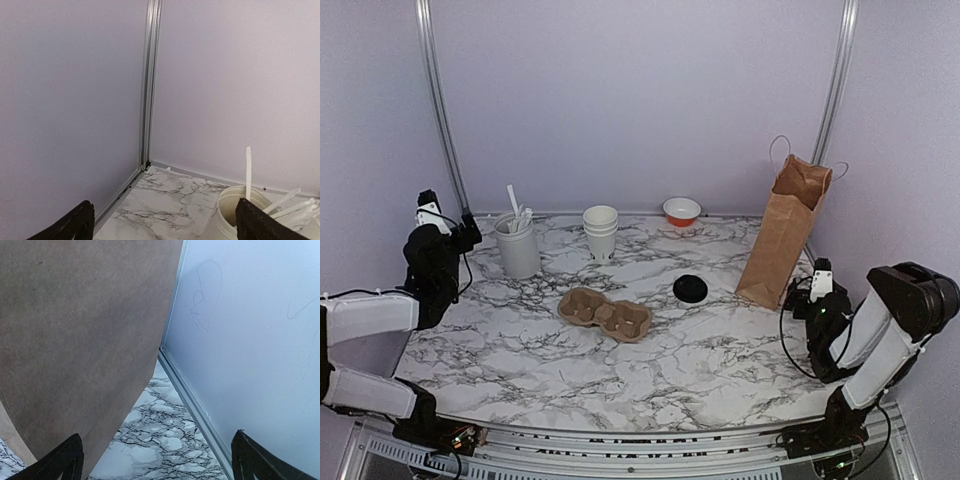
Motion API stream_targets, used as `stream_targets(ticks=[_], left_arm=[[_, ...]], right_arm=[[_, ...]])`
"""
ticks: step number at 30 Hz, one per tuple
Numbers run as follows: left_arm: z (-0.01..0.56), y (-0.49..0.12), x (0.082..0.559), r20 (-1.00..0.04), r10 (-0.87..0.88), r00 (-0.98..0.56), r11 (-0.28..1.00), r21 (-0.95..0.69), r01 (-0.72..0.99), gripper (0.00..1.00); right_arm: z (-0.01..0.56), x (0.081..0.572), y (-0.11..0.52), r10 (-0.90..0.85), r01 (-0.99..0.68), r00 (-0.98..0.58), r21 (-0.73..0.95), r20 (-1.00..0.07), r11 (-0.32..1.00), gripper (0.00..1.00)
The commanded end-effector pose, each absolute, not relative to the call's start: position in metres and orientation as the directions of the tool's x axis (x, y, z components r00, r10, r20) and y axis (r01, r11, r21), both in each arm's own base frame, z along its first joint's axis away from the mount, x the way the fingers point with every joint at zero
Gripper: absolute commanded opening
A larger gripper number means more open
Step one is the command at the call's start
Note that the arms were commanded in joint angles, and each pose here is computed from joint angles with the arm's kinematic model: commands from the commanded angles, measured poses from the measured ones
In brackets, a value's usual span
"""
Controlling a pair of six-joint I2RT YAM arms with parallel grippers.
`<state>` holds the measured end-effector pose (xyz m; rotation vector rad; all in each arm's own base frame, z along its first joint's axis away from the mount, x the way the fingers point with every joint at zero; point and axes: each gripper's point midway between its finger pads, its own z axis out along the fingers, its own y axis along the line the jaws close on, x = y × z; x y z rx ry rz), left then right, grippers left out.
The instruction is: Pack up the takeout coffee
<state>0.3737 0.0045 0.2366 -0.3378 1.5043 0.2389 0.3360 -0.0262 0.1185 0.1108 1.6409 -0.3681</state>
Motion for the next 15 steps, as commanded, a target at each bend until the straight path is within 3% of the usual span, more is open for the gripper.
stream_targets(ticks=[1, 4, 7, 11, 15], left_arm=[[0.240, -0.010, 0.365, -0.987, -0.154, -0.041, 0.929, -0.131, -0.346, 0.99], [0.241, -0.041, 0.356, -0.978, -0.183, -0.096, 0.962, -0.158, -0.224, 0.99], [0.242, -0.070, 0.340, -0.974, -0.166, -0.153, 0.980, -0.145, -0.137, 0.99], [0.248, -0.103, 0.319, -0.965, -0.169, -0.198, 0.985, -0.169, -0.016, 0.99], [0.250, -0.122, 0.308, -0.938, -0.221, -0.269, 0.966, -0.248, 0.074, 0.99]], right_arm=[[0.185, 0.328, -0.025, -0.137, 0.351, 0.149, -0.077, -0.979, 0.933, 1.00], [0.214, 0.329, -0.009, -0.183, 0.357, 0.149, -0.120, -0.972, 0.926, 1.00], [0.246, 0.326, 0.011, -0.108, 0.294, 0.184, -0.050, -0.977, 0.955, 1.00], [0.252, 0.329, 0.037, 0.080, 0.191, 0.025, 0.083, -0.997, 0.978, 1.00], [0.245, 0.309, 0.073, 0.028, 0.169, -0.116, 0.009, -0.993, 0.986, 1.00]])
